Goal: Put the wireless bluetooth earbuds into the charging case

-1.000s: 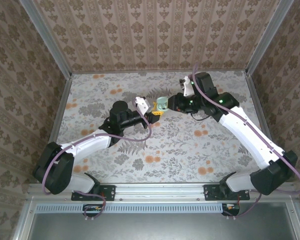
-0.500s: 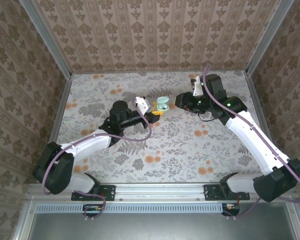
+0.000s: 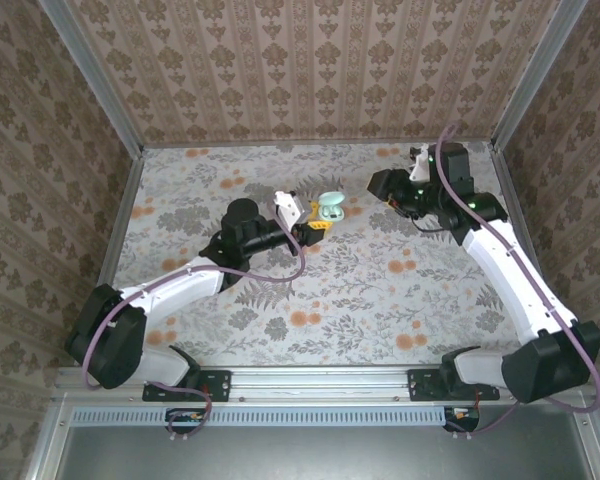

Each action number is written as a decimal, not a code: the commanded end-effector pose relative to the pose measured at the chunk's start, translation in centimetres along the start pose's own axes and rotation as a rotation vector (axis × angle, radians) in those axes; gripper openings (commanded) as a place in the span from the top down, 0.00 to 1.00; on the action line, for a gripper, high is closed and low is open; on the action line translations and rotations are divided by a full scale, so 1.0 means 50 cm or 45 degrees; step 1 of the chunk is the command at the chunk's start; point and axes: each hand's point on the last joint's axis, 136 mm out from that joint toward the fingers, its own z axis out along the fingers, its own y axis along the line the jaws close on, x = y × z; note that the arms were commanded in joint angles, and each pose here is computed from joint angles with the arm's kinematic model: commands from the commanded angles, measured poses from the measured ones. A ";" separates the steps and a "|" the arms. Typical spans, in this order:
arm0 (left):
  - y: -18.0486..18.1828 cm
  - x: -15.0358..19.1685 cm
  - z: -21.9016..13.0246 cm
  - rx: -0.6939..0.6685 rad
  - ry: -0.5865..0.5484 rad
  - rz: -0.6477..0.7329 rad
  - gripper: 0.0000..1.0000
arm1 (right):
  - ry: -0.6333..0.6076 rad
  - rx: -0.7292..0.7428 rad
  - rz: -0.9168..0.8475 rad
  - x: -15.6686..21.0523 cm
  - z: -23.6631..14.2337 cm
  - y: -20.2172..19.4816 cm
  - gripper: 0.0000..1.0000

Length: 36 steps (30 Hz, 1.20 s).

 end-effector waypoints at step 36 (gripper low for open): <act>-0.019 -0.062 0.012 0.042 -0.061 0.039 0.66 | 0.381 -0.258 -0.079 0.124 0.034 0.080 0.47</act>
